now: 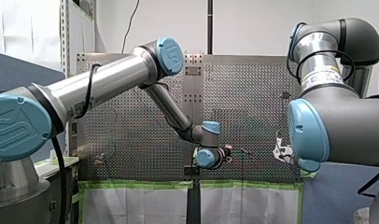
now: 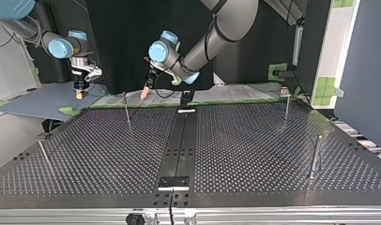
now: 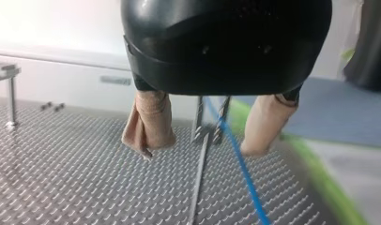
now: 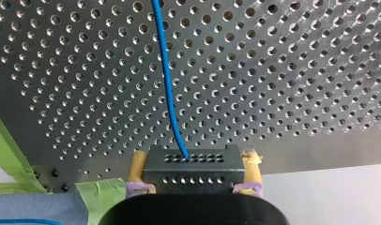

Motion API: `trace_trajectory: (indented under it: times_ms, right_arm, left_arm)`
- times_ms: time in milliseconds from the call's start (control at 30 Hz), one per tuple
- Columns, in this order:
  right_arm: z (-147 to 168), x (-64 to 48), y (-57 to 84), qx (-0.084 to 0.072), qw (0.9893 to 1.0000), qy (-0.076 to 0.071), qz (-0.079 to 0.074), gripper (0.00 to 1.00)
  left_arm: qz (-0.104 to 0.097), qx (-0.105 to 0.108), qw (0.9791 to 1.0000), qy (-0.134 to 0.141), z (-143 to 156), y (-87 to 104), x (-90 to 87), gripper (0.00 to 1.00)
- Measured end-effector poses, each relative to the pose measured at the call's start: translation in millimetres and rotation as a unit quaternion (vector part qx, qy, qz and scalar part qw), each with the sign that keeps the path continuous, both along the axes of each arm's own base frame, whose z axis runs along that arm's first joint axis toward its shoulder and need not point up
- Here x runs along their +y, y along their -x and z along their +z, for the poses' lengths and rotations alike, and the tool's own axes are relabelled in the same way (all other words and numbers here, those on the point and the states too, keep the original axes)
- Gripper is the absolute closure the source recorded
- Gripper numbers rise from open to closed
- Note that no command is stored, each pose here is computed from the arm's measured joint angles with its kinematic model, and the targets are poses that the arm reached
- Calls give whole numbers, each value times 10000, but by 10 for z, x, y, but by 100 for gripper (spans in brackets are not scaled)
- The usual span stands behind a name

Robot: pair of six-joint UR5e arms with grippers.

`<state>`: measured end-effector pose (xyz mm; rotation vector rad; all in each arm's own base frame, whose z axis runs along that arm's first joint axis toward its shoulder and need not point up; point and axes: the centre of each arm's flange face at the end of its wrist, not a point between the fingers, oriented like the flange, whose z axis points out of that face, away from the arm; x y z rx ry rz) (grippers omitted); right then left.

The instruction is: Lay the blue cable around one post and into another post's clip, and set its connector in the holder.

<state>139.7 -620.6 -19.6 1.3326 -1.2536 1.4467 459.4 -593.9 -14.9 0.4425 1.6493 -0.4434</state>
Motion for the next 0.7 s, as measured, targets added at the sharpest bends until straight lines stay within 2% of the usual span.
trace_trajectory:
  times_ms: [133, 233, 700]
  right_arm:
    - [-8, 4, -2, -9, 10000, -17, 1, 98]
    - [-13, 7, -5, -16, 10000, -24, 2, 98]
    - [-30, 12, -7, -55, 10000, -45, 2, 98]
  left_arm:
    - [-188, 180, 9995, -176, -84, 123, 31, 2]
    - [-244, 250, 9991, -254, -112, 157, 44, 2]
    - [-220, 329, 9987, -321, -129, 177, 66, 2]
